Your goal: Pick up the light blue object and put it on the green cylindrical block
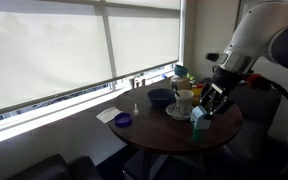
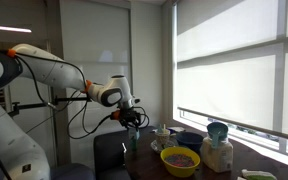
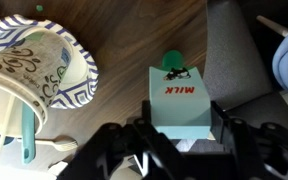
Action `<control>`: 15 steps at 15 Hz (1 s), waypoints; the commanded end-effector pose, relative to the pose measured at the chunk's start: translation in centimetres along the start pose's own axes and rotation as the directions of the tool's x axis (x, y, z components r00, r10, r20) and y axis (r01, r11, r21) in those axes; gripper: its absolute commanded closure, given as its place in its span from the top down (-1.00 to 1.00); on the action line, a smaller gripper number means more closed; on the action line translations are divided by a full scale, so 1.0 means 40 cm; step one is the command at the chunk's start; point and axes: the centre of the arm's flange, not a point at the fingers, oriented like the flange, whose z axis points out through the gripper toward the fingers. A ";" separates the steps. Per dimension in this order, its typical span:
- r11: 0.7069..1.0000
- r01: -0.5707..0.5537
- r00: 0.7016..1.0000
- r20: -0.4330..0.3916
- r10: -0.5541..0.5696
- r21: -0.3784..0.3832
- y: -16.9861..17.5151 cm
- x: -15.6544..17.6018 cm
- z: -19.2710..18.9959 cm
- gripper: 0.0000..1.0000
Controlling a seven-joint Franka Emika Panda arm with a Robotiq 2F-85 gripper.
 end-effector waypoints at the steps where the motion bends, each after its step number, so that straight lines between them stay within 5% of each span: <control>1: 1.000 -0.014 0.999 -0.030 0.014 0.005 -0.014 0.000 -0.011 -0.37; 15: 1.000 -0.030 0.999 -0.027 0.031 0.006 -0.004 -0.001 -0.010 -0.37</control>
